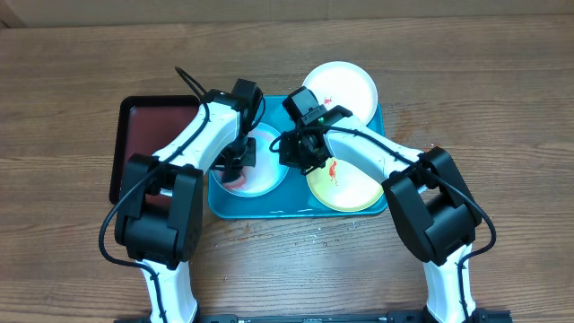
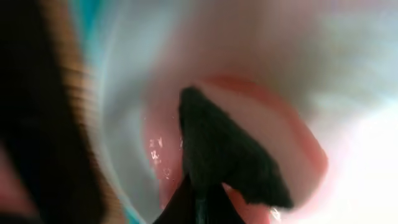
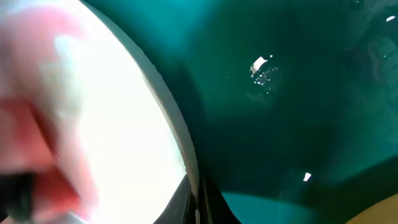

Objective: Clean dirty plates on tray and stack at the side
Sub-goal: 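Scrub the light-blue plate with the sponge while the right gripper holds it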

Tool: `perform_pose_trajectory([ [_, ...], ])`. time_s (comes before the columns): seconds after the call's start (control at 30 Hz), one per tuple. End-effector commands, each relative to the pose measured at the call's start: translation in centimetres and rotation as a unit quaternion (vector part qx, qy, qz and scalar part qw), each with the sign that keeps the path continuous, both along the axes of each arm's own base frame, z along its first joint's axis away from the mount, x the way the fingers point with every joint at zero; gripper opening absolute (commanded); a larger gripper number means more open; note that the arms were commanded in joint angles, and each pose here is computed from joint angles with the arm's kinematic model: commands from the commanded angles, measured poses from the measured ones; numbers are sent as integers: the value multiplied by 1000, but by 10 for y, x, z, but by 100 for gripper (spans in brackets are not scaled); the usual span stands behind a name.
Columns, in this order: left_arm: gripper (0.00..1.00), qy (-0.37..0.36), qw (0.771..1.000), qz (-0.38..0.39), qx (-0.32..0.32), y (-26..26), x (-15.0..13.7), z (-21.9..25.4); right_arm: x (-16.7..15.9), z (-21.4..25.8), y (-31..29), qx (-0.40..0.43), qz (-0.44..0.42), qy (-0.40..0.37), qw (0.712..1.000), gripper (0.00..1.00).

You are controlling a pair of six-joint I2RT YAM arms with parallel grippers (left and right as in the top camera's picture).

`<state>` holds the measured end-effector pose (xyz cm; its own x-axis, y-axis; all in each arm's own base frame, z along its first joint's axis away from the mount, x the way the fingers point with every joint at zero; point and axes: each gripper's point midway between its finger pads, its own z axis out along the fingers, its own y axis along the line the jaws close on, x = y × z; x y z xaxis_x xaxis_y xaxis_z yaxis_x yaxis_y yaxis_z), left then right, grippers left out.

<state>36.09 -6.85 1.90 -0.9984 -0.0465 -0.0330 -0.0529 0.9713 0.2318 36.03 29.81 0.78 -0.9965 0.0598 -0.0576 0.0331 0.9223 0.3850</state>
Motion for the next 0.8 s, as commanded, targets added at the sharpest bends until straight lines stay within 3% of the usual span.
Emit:
perform_pose_trajectory([
  [0.0,4,-75,993,25,91,32,27,13,-6,-6,3,-2,7,7,1000,4],
  [0.2,4,-152,988,30,29,8,65,13,-6,-6,3,-2,7,7,1000,4],
  [0.37,4,-151,981,-40,-113,-47,78,9,-5,-5,3,-2,8,5,1000,4],
  [0.6,4,-103,945,-164,-263,-105,57,13,-5,-5,3,-1,8,5,1000,4],
  [0.77,4,-66,934,-224,-272,-108,37,10,-5,-5,3,-1,7,5,1000,4],
])
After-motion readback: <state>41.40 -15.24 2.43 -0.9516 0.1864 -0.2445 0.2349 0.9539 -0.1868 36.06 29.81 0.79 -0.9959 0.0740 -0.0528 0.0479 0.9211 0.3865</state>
